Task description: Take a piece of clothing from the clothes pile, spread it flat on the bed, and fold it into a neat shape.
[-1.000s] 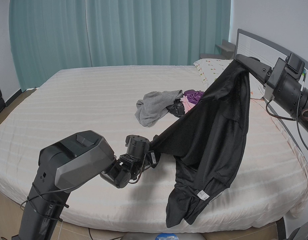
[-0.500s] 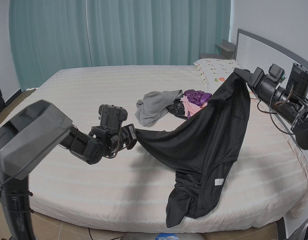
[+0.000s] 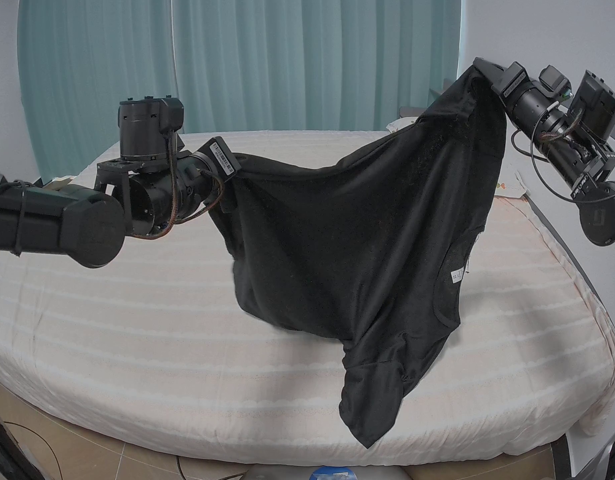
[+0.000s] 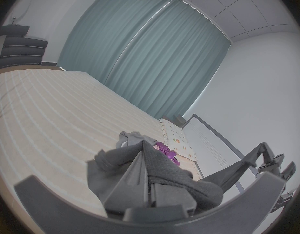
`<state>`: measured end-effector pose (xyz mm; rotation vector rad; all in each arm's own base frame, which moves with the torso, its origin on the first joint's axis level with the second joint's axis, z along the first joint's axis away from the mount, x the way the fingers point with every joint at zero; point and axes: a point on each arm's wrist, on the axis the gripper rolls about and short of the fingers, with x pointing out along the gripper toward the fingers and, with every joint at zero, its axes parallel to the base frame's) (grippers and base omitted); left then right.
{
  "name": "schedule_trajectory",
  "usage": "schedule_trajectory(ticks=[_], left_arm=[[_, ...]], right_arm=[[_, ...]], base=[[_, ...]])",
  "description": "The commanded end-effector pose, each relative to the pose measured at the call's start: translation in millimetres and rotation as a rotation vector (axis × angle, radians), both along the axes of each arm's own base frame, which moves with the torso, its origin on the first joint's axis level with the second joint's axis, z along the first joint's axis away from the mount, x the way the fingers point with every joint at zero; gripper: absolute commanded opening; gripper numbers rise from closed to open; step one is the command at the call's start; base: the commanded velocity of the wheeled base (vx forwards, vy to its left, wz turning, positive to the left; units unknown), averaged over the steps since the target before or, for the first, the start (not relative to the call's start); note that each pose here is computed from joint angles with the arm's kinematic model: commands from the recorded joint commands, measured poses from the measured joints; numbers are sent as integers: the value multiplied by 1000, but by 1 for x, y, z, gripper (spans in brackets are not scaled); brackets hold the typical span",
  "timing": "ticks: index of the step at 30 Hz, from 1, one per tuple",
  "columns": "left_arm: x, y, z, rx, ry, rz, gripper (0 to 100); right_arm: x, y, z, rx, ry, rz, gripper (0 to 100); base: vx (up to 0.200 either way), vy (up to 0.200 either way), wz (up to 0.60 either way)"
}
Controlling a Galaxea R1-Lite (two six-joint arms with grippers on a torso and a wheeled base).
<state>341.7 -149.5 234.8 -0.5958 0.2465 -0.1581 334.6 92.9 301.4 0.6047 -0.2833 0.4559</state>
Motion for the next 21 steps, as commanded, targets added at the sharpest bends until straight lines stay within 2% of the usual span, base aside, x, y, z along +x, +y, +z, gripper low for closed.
schedule_trajectory(ticks=[1, 3, 6, 9, 11, 14, 19, 21], left_arm=[[-25, 5, -15, 0, 73, -59, 0], [-34, -1, -39, 17, 152, -87, 0], [-47, -14, -62, -13, 233, -163, 0], [-60, -24, -81, -26, 285, -232, 0], [-61, -28, -92, -25, 302, -244, 0], [-56, -32, -112, -40, 338, -232, 0], [-56, -30, -137, -28, 386, -223, 0], [-58, -31, -155, -7, 403, -217, 0]], right_arm=[[-20, 15, -49, -52, 172, 66, 0], [-24, 17, -75, -74, 258, 88, 0], [-26, 19, -105, -76, 355, 112, 0], [-30, 26, -137, -35, 463, 152, 0], [-32, 36, -155, 0, 517, 188, 0], [-26, 49, -179, 29, 540, 209, 0], [-28, 53, -200, 19, 573, 221, 0], [-30, 63, -211, 5, 605, 236, 0]], base=[[0, 0, 0], [0, 0, 0], [0, 0, 0], [0, 0, 0], [0, 0, 0], [0, 0, 0], [0, 0, 0], [0, 0, 0]])
